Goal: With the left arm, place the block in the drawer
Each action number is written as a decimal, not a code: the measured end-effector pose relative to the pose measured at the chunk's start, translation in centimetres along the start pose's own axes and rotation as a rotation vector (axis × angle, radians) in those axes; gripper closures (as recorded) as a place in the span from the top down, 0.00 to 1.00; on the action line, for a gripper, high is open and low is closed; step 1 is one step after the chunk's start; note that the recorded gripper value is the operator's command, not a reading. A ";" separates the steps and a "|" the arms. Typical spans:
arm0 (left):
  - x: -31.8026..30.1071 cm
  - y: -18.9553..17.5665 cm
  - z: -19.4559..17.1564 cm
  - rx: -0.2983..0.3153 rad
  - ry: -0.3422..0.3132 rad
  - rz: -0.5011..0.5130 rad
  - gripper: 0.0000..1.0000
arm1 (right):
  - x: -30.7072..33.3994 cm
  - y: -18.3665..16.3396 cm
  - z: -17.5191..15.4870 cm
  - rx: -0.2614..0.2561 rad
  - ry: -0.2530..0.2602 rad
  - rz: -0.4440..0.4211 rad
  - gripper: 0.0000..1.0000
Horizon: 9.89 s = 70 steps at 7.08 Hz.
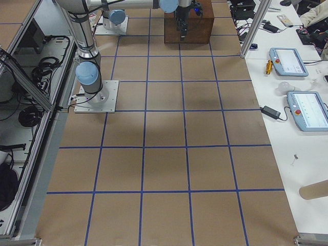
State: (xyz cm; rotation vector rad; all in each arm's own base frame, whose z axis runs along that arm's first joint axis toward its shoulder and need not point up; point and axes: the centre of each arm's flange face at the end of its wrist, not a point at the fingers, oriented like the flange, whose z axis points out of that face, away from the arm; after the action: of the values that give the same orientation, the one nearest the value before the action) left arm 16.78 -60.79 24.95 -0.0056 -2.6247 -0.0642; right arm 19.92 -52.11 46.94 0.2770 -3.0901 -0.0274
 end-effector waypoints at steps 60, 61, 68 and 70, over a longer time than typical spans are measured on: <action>25.2 13.3 -18.3 0.023 -0.591 0.214 1.00 | 0.0 0.0 0.0 0.000 0.000 -0.001 1.00; 22.5 13.9 -19.7 0.001 -0.590 0.236 1.00 | 0.0 0.0 0.0 0.000 0.000 -0.001 1.00; -5.0 22.3 -20.0 -0.227 -0.504 0.810 1.00 | 0.0 0.0 0.0 0.000 0.000 0.000 1.00; -10.1 24.2 -16.5 -0.289 -0.517 1.066 1.00 | 0.0 0.0 0.0 0.000 0.000 -0.001 1.00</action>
State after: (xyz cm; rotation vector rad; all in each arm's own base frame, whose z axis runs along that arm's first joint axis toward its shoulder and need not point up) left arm 34.13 -37.30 35.40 -1.6670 -2.6948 -0.0700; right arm 19.92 -52.11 46.94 0.2779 -3.0900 -0.0274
